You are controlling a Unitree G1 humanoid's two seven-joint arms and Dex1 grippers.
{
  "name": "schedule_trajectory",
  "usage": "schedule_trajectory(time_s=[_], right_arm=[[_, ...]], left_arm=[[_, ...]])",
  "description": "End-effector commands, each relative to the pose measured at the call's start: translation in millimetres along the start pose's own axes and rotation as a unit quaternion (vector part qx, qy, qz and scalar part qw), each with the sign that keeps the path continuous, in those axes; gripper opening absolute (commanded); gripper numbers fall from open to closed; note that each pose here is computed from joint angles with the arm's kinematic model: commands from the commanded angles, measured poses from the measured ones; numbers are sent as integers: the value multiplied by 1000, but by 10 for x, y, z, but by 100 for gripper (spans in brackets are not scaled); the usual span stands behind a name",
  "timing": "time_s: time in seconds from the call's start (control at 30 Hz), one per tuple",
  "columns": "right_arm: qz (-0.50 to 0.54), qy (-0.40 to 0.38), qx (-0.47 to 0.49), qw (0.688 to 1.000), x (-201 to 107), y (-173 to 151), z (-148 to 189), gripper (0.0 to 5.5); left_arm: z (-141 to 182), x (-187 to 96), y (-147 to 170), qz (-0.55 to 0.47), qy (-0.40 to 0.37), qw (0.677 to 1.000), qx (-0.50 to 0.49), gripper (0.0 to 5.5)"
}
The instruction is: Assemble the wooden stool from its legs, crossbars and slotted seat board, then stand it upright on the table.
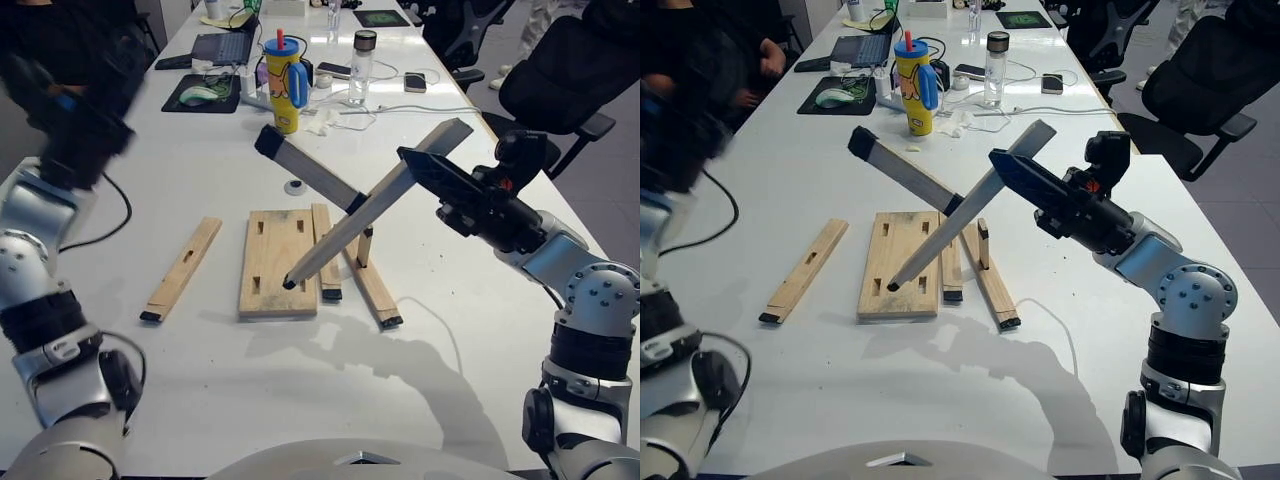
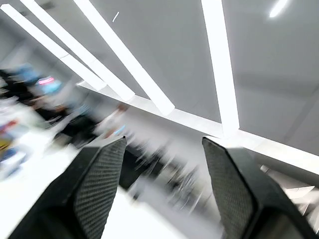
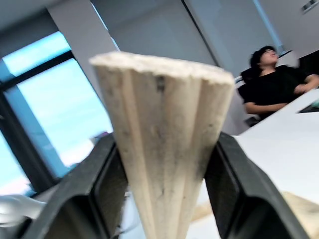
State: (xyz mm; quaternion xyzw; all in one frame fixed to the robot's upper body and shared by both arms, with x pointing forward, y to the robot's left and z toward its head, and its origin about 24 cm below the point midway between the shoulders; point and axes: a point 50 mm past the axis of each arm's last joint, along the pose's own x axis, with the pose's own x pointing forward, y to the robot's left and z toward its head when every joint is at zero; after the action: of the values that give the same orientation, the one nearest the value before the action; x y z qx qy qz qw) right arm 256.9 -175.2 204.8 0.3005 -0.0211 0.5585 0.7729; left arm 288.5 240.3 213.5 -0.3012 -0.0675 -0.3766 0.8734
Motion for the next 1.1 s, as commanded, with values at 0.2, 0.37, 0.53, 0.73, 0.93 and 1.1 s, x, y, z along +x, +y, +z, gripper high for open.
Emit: schedule_trajectory(time_s=[0.2,0.37,0.53,0.73,0.93,1.1], right_arm=[[76,124,-155,977,209,38,-346,205],[94,167,-260,946,293,-7,-509,205],[94,176,-311,929,322,-108,-494,205],[111,174,-294,933,335,-171,-523,205],[126,151,-268,943,374,-141,-444,205],[123,172,-273,939,358,-222,-480,205]], left_arm=[[-1338,-437,74,-7,400,905,143,283],[-1407,-513,179,7,446,877,179,283],[-1512,-602,183,-8,488,851,194,283],[-1689,-709,241,-9,549,803,233,283],[-1809,-816,255,-13,585,774,244,283],[-1895,-905,245,-16,607,758,236,283]])
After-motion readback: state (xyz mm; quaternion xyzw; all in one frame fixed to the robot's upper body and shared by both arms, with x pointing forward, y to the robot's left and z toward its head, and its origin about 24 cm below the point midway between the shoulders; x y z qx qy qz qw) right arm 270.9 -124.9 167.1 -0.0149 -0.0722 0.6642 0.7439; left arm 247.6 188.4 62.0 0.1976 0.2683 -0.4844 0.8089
